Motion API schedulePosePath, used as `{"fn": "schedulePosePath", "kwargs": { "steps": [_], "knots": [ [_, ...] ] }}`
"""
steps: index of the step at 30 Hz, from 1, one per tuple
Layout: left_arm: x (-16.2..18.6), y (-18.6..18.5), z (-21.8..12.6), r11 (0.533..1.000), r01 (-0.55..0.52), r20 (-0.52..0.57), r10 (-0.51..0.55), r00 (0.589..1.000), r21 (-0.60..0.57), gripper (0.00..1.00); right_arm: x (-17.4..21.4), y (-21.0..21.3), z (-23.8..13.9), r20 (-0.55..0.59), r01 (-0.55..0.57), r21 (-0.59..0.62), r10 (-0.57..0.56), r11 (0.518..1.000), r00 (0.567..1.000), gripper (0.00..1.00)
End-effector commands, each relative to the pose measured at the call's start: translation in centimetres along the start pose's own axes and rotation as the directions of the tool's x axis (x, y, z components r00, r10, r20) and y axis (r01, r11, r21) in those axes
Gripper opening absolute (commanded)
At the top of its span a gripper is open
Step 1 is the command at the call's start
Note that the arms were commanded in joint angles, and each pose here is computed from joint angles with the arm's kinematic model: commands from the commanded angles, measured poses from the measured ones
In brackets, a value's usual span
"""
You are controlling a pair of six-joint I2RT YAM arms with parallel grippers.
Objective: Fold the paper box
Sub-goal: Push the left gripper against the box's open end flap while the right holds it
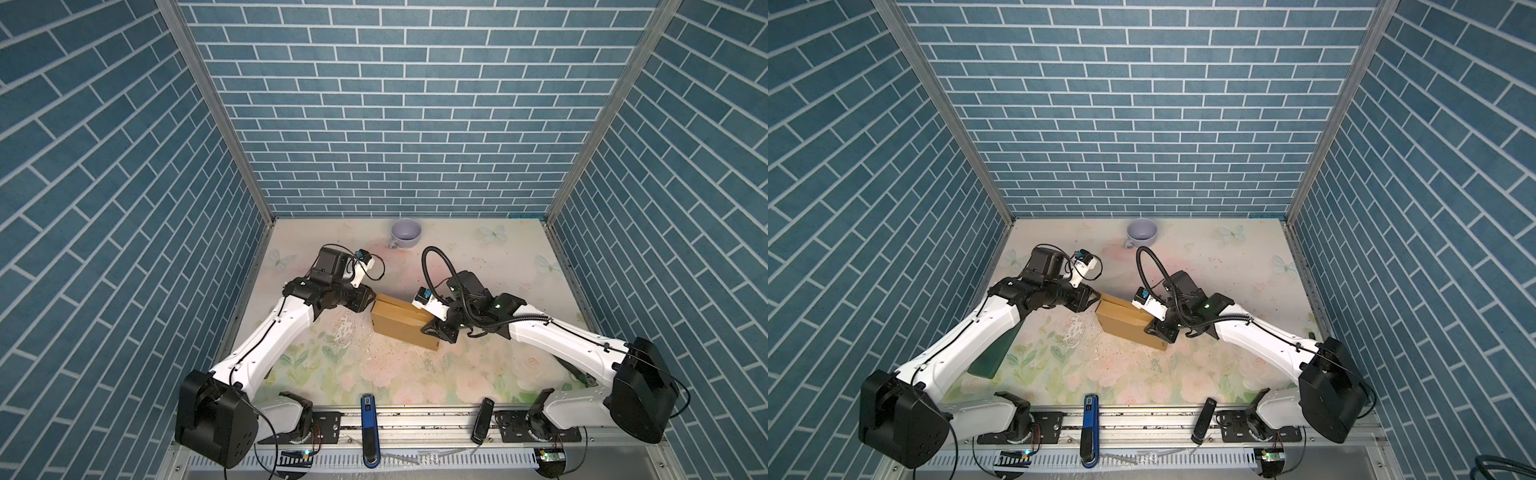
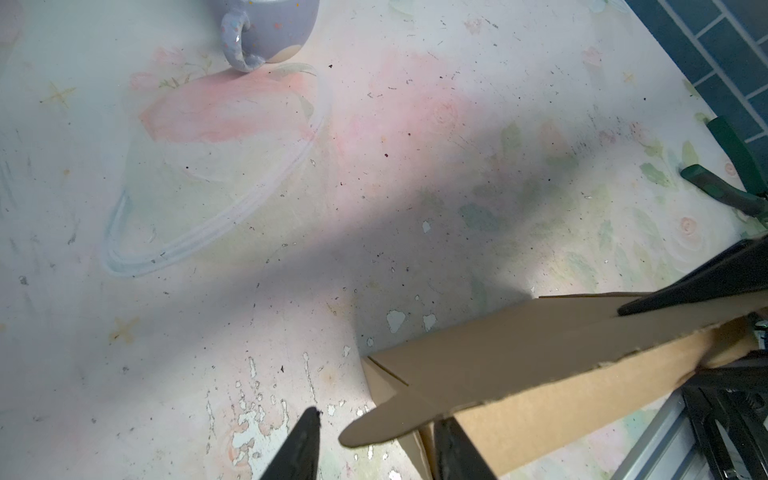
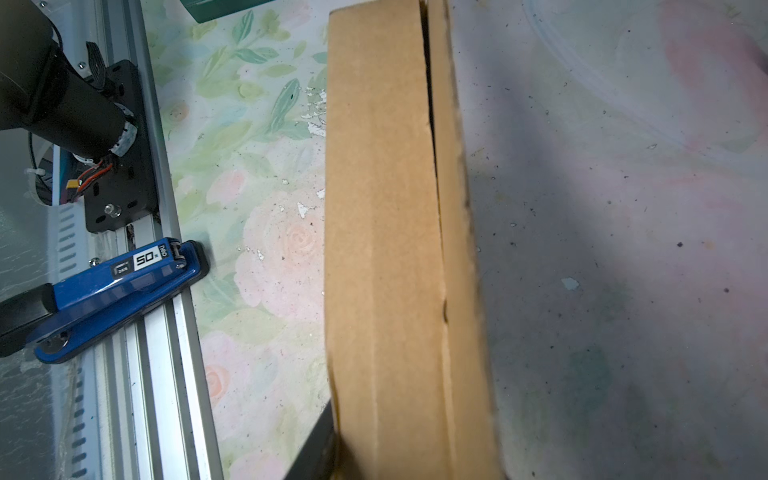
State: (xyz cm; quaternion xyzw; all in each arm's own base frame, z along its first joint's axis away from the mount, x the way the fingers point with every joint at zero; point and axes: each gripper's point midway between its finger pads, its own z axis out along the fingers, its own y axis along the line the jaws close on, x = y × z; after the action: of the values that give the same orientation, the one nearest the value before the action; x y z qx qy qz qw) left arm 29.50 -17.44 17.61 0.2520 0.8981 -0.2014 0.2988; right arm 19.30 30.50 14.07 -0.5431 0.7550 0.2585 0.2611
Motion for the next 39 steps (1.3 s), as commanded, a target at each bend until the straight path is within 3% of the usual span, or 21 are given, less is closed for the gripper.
{"fn": "schedulePosePath", "kwargs": {
  "steps": [1, 21, 39],
  "knots": [
    [-1.3, -0.8, -0.3, 0.998, -0.047, 0.031, 0.046, 0.998, 0.039, 0.45, -1.1, 0.4, -0.7, 0.037, 0.039, -0.009, -0.039, 0.999, 0.999, 0.31],
    [-0.6, -1.9, -0.6, 0.995, 0.004, 0.008, -0.005, 1.000, 0.096, 0.23, -0.9, -0.7, -0.3, 0.025, 0.019, 0.045, -0.020, 0.999, 0.999, 0.28],
    [-0.2, -2.9, -0.8, 0.989, 0.084, -0.026, -0.081, 0.996, 0.125, 0.18, -0.8, -1.2, 0.0, 0.011, 0.009, 0.064, -0.010, 0.998, 1.000, 0.27]
  ]
}}
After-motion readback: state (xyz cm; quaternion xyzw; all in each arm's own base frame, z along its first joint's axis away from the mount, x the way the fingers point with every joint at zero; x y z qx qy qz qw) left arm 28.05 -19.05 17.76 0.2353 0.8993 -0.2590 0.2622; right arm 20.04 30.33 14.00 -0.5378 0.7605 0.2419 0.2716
